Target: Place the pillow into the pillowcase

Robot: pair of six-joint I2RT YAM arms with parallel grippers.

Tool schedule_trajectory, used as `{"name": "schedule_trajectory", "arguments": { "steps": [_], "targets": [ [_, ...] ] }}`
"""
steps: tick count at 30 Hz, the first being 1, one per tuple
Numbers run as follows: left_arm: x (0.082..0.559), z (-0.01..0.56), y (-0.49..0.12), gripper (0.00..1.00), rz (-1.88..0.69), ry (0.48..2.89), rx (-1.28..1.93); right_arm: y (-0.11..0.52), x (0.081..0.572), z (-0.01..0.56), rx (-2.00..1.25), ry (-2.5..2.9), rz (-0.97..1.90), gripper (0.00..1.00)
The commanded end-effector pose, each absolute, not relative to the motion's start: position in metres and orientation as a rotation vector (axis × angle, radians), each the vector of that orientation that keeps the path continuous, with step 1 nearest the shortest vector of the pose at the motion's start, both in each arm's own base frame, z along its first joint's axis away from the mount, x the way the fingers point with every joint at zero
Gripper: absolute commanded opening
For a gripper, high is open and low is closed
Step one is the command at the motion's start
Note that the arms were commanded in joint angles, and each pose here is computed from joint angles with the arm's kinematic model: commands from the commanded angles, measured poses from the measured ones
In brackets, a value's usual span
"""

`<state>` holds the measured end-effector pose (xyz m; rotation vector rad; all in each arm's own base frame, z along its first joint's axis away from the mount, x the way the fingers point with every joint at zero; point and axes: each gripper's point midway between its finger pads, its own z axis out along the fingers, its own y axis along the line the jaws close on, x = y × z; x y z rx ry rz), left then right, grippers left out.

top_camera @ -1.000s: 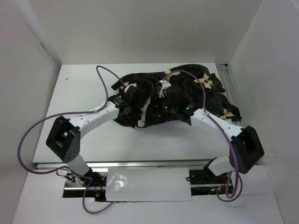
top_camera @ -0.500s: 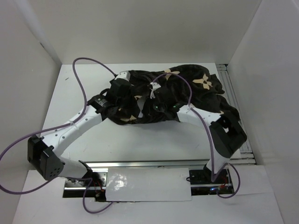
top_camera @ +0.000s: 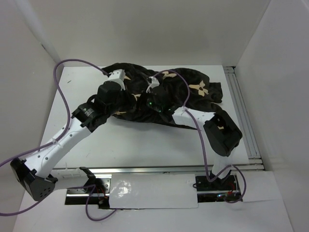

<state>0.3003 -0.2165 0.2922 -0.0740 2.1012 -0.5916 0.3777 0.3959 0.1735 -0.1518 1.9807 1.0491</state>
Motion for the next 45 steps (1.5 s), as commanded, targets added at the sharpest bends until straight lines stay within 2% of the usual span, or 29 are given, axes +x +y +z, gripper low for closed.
{"name": "schedule_trajectory", "arguments": {
  "steps": [1, 4, 5, 7, 8, 9, 11, 13, 14, 15, 17, 18, 19, 21, 22, 25, 27, 28, 30, 31, 34, 35, 38, 39, 40, 41, 42, 43, 45],
  "targets": [
    [0.271, 0.379, -0.244, 0.00, -0.887, 1.875, 0.041, 0.406, 0.408, 0.238, -0.003, 1.739, 1.091, 0.05],
    [0.277, 0.378, -0.228, 0.00, -0.808, 1.862, -0.027, 0.424, 0.383, 0.173, -0.089, 1.899, 1.083, 0.05],
    [0.278, 0.368, -0.225, 0.00, -0.779, 1.887, -0.037, 0.430, 0.370, 0.152, -0.150, 1.932, 1.107, 0.10],
    [0.284, 0.345, -0.213, 0.00, -0.691, 1.933, -0.106, 0.437, 0.345, 0.108, -0.259, 1.982, 1.169, 0.25],
    [0.286, 0.337, -0.208, 0.00, -0.657, 1.951, -0.142, 0.442, 0.327, 0.106, -0.340, 1.997, 1.252, 0.28],
    [0.288, 0.321, -0.200, 0.00, -0.610, 1.996, -0.196, 0.438, 0.325, 0.124, -0.371, 1.936, 1.288, 0.35],
    [0.298, 0.299, -0.184, 0.00, -0.510, 2.040, -0.290, 0.414, 0.326, 0.143, -0.371, 1.904, 1.251, 0.39],
    [0.304, 0.280, -0.168, 0.00, -0.453, 2.091, -0.376, 0.384, 0.326, 0.192, -0.404, 1.856, 1.109, 0.51],
    [0.307, 0.269, -0.164, 0.00, -0.426, 2.112, -0.389, 0.368, 0.333, 0.205, -0.365, 1.843, 1.002, 0.59],
    [0.307, 0.264, -0.162, 0.00, -0.427, 2.122, -0.404, 0.350, 0.328, 0.243, -0.341, 1.779, 0.961, 0.69],
    [0.308, 0.247, -0.160, 0.00, -0.417, 2.173, -0.399, 0.315, 0.332, 0.245, -0.249, 1.843, 0.781, 0.85],
    [0.307, 0.246, -0.163, 0.05, -0.427, 2.184, -0.370, 0.302, 0.333, 0.250, -0.207, 1.846, 0.728, 0.91],
    [0.308, 0.241, -0.163, 0.21, -0.418, 2.205, -0.341, 0.288, 0.326, 0.245, -0.181, 1.885, 0.686, 0.96],
    [0.300, 0.228, -0.165, 0.90, -0.411, 2.273, -0.311, 0.270, 0.329, 0.238, -0.142, 1.922, 0.578, 0.97],
    [0.298, 0.227, -0.164, 1.00, -0.405, 2.282, -0.311, 0.265, 0.327, 0.229, -0.151, 1.956, 0.539, 0.97],
    [0.294, 0.222, -0.160, 1.00, -0.371, 2.305, -0.302, 0.271, 0.332, 0.235, -0.203, 1.953, 0.525, 0.91],
    [0.298, 0.238, -0.153, 1.00, -0.361, 2.261, -0.312, 0.281, 0.338, 0.240, -0.234, 1.939, 0.539, 0.87],
    [0.300, 0.242, -0.152, 1.00, -0.358, 2.249, -0.317, 0.289, 0.343, 0.233, -0.247, 1.951, 0.547, 0.77],
    [0.308, 0.251, -0.151, 0.98, -0.359, 2.208, -0.292, 0.300, 0.351, 0.235, -0.280, 1.949, 0.552, 0.68],
    [0.313, 0.253, -0.146, 0.94, -0.352, 2.194, -0.302, 0.309, 0.353, 0.233, -0.303, 1.958, 0.577, 0.64],
    [0.336, 0.235, -0.142, 0.79, -0.323, 2.248, -0.348, 0.324, 0.374, 0.214, -0.334, 1.993, 0.550, 0.64],
    [0.346, 0.235, -0.138, 0.69, -0.326, 2.258, -0.359, 0.333, 0.384, 0.205, -0.334, 1.993, 0.550, 0.67],
    [0.373, 0.208, -0.139, 0.60, -0.282, 2.335, -0.371, 0.342, 0.405, 0.182, -0.326, 2.031, 0.512, 0.68],
    [0.382, 0.201, -0.136, 0.60, -0.258, 2.350, -0.369, 0.344, 0.417, 0.191, -0.318, 2.006, 0.511, 0.68],
    [0.391, 0.179, -0.139, 0.65, -0.220, 2.405, -0.351, 0.344, 0.425, 0.188, -0.309, 2.011, 0.503, 0.68],
    [0.405, 0.182, -0.136, 0.69, -0.204, 2.390, -0.359, 0.348, 0.430, 0.168, -0.320, 2.051, 0.483, 0.68],
    [0.416, 0.177, -0.132, 0.74, -0.185, 2.400, -0.363, 0.351, 0.442, 0.176, -0.305, 2.038, 0.484, 0.68],
    [0.419, 0.168, -0.132, 0.86, -0.183, 2.435, -0.368, 0.355, 0.444, 0.172, -0.314, 2.050, 0.487, 0.68],
    [0.440, 0.150, -0.134, 0.90, -0.167, 2.474, -0.370, 0.356, 0.456, 0.159, -0.311, 2.081, 0.466, 0.68]
  ]
}}
